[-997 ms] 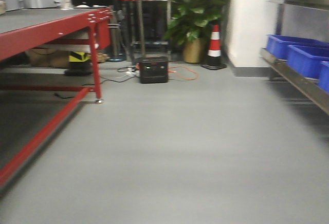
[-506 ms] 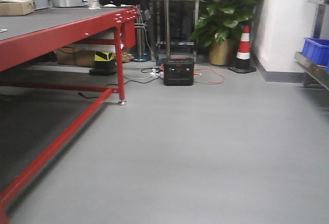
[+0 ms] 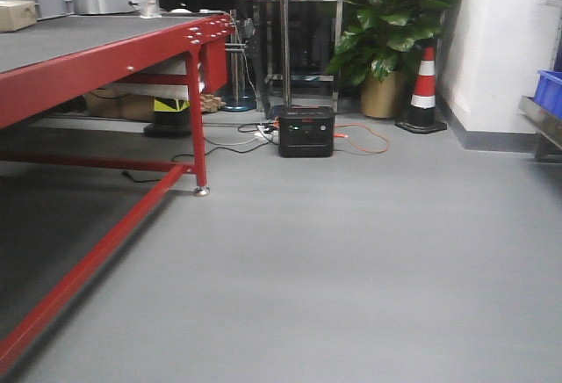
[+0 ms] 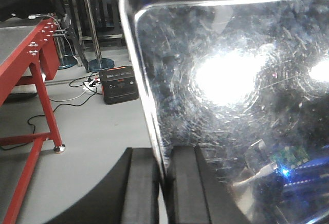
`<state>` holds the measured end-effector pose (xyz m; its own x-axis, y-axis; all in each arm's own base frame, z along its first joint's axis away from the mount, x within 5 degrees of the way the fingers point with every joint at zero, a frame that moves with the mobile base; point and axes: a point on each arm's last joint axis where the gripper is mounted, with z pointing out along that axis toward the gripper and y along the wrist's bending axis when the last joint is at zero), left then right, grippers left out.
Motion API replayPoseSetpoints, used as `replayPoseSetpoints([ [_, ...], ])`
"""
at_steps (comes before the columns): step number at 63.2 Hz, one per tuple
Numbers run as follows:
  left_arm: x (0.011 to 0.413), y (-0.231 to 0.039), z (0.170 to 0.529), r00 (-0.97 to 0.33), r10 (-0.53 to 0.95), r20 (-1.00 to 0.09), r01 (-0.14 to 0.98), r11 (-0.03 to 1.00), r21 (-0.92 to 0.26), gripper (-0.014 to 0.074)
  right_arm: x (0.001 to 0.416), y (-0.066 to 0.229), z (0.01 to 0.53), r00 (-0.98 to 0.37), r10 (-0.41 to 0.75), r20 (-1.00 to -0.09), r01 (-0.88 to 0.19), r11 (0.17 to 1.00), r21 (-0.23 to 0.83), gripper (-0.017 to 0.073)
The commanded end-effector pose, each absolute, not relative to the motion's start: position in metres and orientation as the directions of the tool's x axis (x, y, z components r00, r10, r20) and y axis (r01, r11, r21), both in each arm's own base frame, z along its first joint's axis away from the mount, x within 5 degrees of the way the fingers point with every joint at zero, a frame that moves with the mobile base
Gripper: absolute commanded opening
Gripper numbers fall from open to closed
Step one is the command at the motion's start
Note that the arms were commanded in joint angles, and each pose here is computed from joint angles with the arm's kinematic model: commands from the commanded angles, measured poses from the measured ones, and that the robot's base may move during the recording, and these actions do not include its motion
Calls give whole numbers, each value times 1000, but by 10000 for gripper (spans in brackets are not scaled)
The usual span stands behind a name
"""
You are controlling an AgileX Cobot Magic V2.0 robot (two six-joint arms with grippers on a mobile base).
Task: Stack silver trays without gaps
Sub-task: 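Drive the base across the room holding the tray in both grippers, then turn past the plant and cone and drive to the second bin rack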
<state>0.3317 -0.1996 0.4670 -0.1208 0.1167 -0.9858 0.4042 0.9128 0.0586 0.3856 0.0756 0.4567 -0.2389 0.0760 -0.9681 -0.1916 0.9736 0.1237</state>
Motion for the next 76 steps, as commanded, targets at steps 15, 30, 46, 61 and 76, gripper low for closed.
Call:
replayPoseSetpoints([
  [15, 326, -203, 478, -55, 86, -995, 434, 899, 54, 11, 379, 78, 472, -162, 83, -983, -210, 971, 117, -81],
  [30, 326, -203, 478, -55, 86, -995, 434, 899, 54, 11, 379, 78, 472, -156, 86, -984, -211, 970, 118, -81],
  [46, 326, -203, 478, -55, 86, -995, 434, 899, 54, 11, 379, 78, 472, -156, 87, -984, -211, 970, 120, -81],
  [61, 326, -203, 478, -55, 86, -995, 434, 899, 54, 11, 379, 78, 472, -155, 90, -984, -212, 970, 122, -81],
  [76, 326, -203, 478, -55, 86, -995, 434, 899, 54, 11, 379, 78, 473, -154, 92, -984, -212, 969, 124, -81],
])
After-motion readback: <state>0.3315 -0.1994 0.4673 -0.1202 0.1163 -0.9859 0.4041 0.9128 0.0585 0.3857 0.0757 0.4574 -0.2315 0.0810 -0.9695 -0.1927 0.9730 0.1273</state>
